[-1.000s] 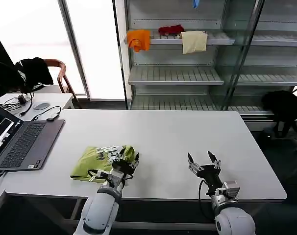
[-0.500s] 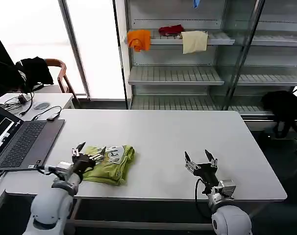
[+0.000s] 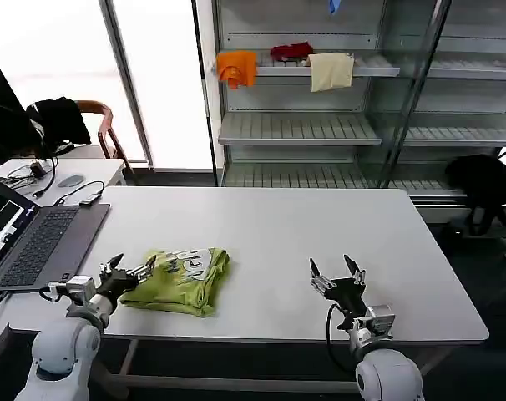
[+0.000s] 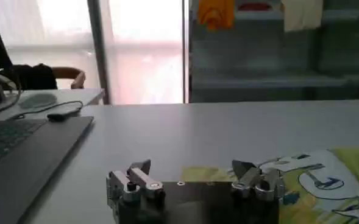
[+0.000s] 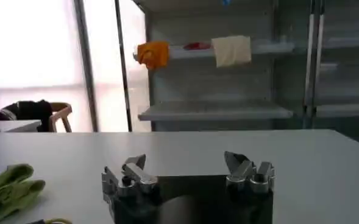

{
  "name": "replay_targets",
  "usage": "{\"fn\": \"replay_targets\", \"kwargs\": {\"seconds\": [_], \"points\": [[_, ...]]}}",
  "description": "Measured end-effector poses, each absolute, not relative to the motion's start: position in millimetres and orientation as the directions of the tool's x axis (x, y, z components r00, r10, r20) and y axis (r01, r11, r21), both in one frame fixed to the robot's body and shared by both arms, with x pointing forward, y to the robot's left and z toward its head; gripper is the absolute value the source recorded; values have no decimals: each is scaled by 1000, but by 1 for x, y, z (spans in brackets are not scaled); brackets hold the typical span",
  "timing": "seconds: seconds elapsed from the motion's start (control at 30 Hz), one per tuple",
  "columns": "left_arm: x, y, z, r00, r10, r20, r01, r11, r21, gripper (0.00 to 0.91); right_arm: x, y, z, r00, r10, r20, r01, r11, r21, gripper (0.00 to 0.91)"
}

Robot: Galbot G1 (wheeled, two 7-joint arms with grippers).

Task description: Fold and organize the clothes.

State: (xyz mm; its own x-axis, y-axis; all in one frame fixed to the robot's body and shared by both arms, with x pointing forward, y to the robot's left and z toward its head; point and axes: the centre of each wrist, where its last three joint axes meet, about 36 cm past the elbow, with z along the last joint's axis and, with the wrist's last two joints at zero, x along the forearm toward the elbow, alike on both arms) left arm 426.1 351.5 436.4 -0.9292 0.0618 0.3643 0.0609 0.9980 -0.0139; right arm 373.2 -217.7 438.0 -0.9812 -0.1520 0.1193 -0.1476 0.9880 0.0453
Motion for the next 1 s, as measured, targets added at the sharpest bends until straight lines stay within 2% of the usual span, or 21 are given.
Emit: {"fn": "replay_targets", "kwargs": {"seconds": [0.23, 0.5, 0.53, 0.57, 0.63, 0.67, 0.7, 1.0], "points": [[428, 352, 419, -917, 70, 393, 61, 997, -36, 907, 374, -218, 439, -981, -151, 118, -147, 988, 41, 907], [429, 356, 411, -910, 75, 408, 61, 997, -46, 907, 374, -218, 439, -981, -152, 119, -148, 988, 37, 907], [428, 356, 410, -909, 78, 410, 62, 997, -50, 877, 374, -218, 439, -981, -152, 119, -148, 988, 37, 907], [428, 356, 410, -908, 80, 411, 63, 997, -54, 665, 373, -218, 439, -981, -152, 119, -149, 988, 37, 907], [427, 356, 408, -905, 87, 415, 66, 996, -65, 131, 373, -217, 439, -981, -153, 118, -149, 988, 37, 907], [426, 356, 408, -905, 90, 417, 67, 995, -70, 50, 373, -217, 439, -981, -153, 117, -149, 988, 37, 907], [425, 356, 407, -904, 94, 418, 69, 995, -76, 20, 373, -217, 440, -981, -153, 117, -150, 988, 37, 907], [422, 354, 407, -899, 127, 418, 89, 990, -109, 20, 371, -216, 442, -982, -150, 111, -147, 988, 39, 907]]}}
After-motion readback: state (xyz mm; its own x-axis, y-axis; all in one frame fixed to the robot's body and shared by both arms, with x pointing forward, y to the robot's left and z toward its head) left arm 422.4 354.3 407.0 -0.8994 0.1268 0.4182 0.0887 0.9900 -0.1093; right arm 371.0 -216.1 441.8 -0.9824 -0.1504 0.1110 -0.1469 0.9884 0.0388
